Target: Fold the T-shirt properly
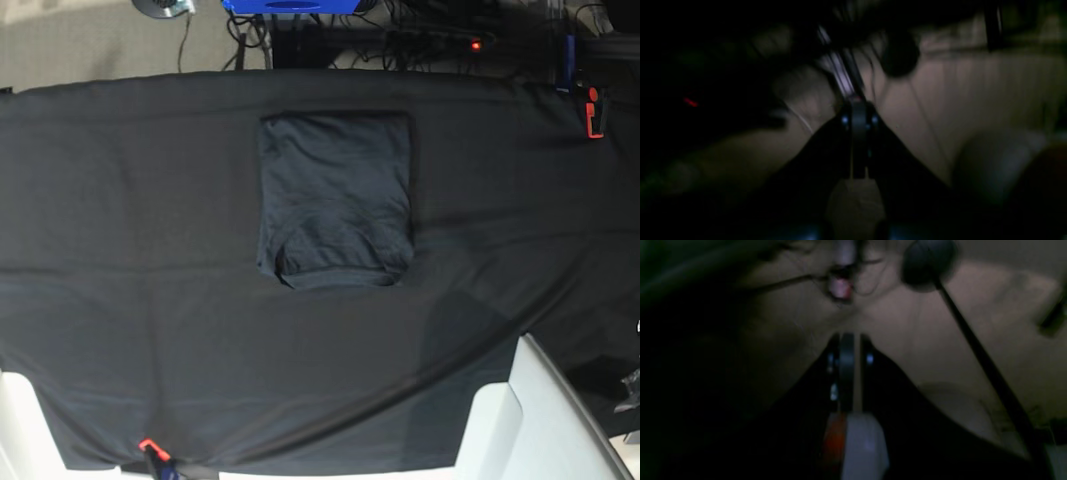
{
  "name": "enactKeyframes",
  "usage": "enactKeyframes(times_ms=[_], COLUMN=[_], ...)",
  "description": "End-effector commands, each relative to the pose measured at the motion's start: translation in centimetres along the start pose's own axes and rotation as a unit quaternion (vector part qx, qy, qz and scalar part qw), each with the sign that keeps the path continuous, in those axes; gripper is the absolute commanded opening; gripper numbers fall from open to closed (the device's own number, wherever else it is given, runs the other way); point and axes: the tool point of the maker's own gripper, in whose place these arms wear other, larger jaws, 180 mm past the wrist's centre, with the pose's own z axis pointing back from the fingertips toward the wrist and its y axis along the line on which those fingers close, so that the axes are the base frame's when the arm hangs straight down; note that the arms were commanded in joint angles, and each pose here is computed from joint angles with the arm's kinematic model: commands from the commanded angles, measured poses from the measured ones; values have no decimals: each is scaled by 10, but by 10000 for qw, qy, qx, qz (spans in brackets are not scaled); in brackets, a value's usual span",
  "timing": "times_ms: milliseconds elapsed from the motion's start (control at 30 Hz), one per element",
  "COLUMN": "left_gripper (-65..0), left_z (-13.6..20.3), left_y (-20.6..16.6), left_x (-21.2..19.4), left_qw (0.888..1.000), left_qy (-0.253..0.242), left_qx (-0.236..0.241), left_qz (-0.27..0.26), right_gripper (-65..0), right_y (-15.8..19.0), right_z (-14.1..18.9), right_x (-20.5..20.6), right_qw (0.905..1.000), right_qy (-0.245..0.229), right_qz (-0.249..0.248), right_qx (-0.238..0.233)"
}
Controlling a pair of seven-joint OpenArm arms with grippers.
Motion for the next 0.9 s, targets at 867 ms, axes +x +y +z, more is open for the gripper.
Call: enactKeyframes(times_ms=[867], left_gripper=[-650], left_z=[-128], left_y=[102], left_x=[28], left_qw=[9891], left_qy=[329], left_qx=[1147], left_qz=[-862], right_gripper=[-614], right_y=[-176], right_z=[-110], right_x=[-28], right_qw=[9687], right_qy=[-686], right_qz=[551], right_qx=[-2320])
